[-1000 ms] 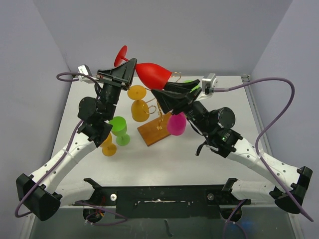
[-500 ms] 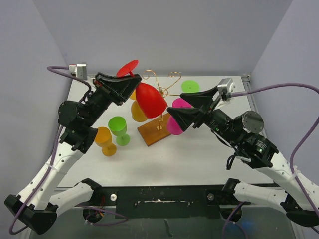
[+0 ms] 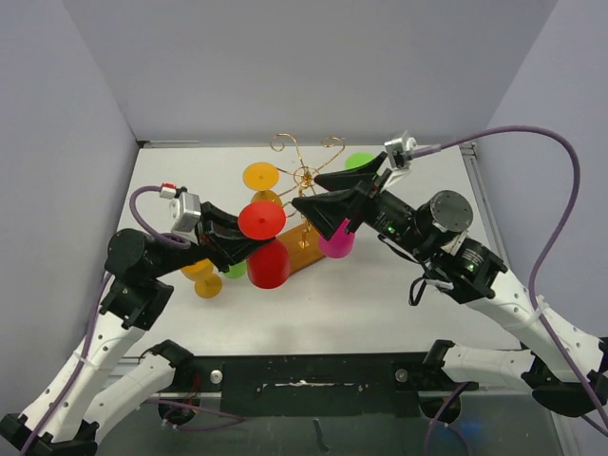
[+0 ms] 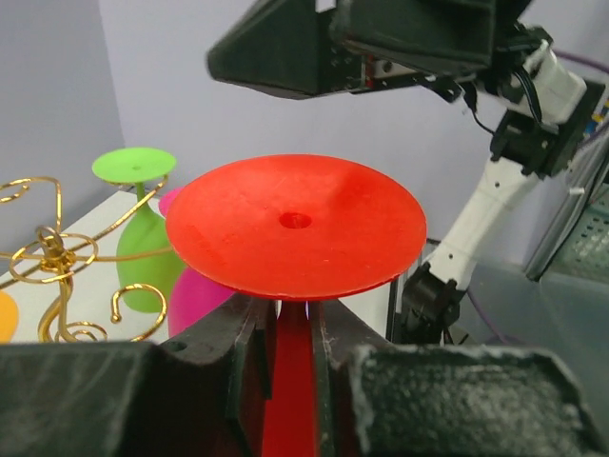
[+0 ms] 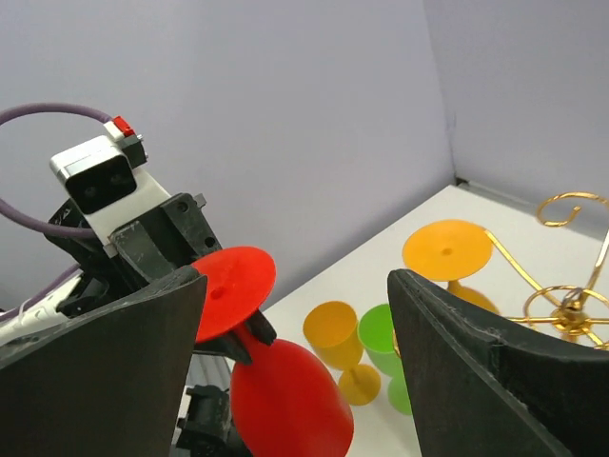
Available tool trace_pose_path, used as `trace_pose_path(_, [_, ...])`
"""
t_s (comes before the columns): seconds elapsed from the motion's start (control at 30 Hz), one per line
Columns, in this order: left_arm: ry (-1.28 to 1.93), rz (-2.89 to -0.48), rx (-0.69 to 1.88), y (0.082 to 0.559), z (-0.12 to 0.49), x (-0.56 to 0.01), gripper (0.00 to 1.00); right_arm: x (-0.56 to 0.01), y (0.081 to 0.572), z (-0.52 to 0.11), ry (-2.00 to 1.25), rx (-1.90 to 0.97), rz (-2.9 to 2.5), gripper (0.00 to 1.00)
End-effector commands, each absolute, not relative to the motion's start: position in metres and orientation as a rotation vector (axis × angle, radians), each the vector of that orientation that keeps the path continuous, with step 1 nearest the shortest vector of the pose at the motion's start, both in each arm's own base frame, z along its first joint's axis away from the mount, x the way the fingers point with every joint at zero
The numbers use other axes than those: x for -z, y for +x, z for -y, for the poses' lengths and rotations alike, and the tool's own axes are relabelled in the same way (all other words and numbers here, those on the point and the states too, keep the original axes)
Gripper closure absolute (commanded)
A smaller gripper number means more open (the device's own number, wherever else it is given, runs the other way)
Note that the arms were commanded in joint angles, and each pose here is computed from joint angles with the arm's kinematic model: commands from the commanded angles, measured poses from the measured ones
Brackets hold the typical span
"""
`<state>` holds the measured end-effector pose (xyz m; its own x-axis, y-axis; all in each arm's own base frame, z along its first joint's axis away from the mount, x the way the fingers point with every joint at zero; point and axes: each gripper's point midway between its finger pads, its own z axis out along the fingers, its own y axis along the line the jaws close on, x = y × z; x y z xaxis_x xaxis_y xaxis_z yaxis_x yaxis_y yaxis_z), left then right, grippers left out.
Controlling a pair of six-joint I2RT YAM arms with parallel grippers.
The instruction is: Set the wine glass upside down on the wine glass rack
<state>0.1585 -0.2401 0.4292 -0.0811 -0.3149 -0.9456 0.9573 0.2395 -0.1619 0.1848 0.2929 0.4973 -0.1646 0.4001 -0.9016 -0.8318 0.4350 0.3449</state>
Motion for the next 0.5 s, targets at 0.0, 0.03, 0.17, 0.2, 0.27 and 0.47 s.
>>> trace_pose_path(0.0, [0.878, -1.068, 1.166, 0.141, 0.237, -0.422, 1.0, -0.495, 0.172, -0.312, -0.457, -1.282, -1.354, 0.22])
trace_pose_path(0.03, [0.89, -1.064, 1.162, 0.14, 0.238, -0.419, 1.0, -0.491, 0.173, -0.315, -0.461, -1.287, -1.376, 0.22])
trace_pose_path(0.17, [0.902, -1.028, 1.132, 0.141, 0.237, -0.41, 1.0, -0.467, 0.172, -0.328, -0.492, -1.313, -1.471, 0.24])
trace_pose_path(0.2, [0.897, -1.018, 1.118, 0.141, 0.236, -0.409, 1.0, -0.46, 0.172, -0.331, -0.502, -1.317, -1.499, 0.25])
trace_pose_path(0.27, [0.888, -1.002, 1.095, 0.142, 0.233, -0.408, 1.0, -0.448, 0.169, -0.335, -0.523, -1.332, -1.553, 0.26])
trace_pose_path(0.47, [0.884, -1.002, 1.077, 0.146, 0.234, -0.398, 1.0, -0.425, 0.154, -0.346, -0.581, -1.427, -1.632, 0.31])
